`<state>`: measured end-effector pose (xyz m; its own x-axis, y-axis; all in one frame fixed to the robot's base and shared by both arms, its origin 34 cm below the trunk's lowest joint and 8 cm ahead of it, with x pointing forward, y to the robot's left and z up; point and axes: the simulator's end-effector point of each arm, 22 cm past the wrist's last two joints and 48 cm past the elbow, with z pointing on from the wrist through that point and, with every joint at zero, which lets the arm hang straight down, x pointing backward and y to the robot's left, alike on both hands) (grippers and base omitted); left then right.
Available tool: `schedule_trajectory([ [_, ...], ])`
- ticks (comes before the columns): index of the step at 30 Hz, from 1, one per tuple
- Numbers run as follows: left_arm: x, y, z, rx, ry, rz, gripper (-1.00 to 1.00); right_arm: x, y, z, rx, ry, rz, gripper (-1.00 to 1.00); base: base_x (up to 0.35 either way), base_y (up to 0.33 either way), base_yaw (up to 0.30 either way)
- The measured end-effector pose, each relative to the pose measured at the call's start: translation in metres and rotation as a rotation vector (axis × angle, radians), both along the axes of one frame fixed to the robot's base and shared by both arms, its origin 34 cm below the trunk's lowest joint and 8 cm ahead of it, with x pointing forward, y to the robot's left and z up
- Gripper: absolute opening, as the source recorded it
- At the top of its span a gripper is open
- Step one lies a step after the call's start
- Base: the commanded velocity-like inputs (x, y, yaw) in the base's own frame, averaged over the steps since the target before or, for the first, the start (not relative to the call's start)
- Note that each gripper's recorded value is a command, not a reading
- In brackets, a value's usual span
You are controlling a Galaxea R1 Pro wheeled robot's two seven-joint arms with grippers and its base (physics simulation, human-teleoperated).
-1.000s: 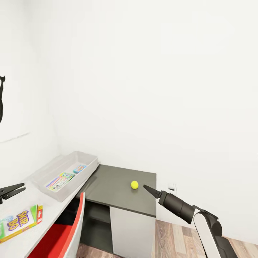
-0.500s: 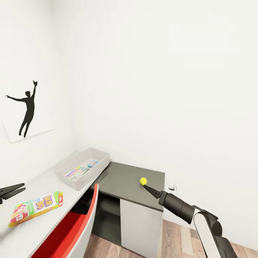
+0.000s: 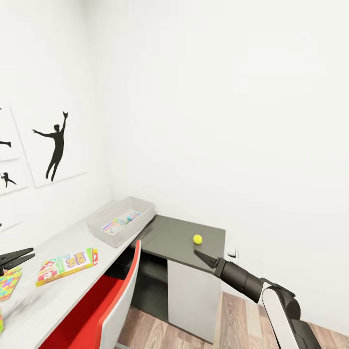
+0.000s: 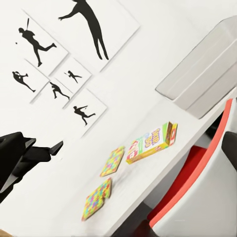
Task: Put all the toys in the child's room - the three board games (two on the bed and one on the table), the two jigsaw puzzles on the table, and the tennis ball on the table - inside the toy box on the table in the child's room.
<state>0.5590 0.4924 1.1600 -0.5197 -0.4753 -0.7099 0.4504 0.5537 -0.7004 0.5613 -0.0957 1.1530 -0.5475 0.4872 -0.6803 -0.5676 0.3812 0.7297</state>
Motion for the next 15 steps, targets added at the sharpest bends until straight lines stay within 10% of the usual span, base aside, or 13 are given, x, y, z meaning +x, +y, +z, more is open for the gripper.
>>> schedule_trajectory([
  [15, -0.0005, 0.0006, 0.0006, 0.001, -0.001, 0.001, 1.00, 0.0002, -0.0004, 0.0000, -0.002, -0.001, -0.003, 1.00, -0.124, 0.000, 0.001],
])
